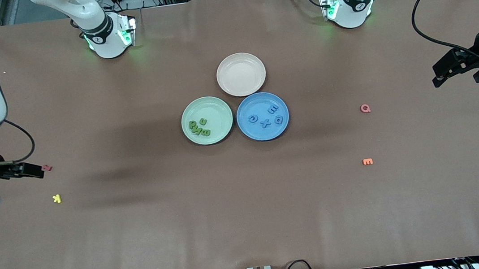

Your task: Sort letters by color into matching plates

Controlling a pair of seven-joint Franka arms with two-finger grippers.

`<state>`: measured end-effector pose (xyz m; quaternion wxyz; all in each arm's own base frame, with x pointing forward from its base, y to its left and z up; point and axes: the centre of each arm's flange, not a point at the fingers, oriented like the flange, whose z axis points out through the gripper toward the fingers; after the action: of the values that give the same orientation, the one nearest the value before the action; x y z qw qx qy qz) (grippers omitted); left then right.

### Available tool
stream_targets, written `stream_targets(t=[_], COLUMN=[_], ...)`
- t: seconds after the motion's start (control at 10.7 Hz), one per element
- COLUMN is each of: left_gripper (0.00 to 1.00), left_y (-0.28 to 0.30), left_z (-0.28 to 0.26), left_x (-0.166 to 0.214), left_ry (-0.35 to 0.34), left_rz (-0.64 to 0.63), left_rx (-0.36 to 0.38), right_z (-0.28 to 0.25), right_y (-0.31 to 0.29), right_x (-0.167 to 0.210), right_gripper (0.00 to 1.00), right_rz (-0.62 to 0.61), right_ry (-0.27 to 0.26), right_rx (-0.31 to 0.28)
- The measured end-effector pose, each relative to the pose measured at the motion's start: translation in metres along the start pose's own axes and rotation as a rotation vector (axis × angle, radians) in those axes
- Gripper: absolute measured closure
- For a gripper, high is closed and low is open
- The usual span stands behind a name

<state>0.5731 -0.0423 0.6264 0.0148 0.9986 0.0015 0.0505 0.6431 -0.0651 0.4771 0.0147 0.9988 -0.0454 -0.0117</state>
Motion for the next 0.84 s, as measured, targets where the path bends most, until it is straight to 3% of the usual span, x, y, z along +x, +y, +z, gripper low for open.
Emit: stream_targets(t=[0.19, 0.84], left_gripper=[0.0, 0.0], left_y=[-0.001, -0.004], left_z=[0.0, 0.0], left_x=[0.0, 0.0], left_ry=[-0.001, -0.002], left_rz=[-0.002, -0.008], left_rx=[0.0, 0.001], right_z=[-0.043, -0.156], right_y=[0.003, 0.005], right_x=[-0.018, -0.086], right_gripper=[0.0, 0.0], right_rz=[0.002, -0.019], right_ry=[0.03, 0.025], right_rx=[0.018, 0.066])
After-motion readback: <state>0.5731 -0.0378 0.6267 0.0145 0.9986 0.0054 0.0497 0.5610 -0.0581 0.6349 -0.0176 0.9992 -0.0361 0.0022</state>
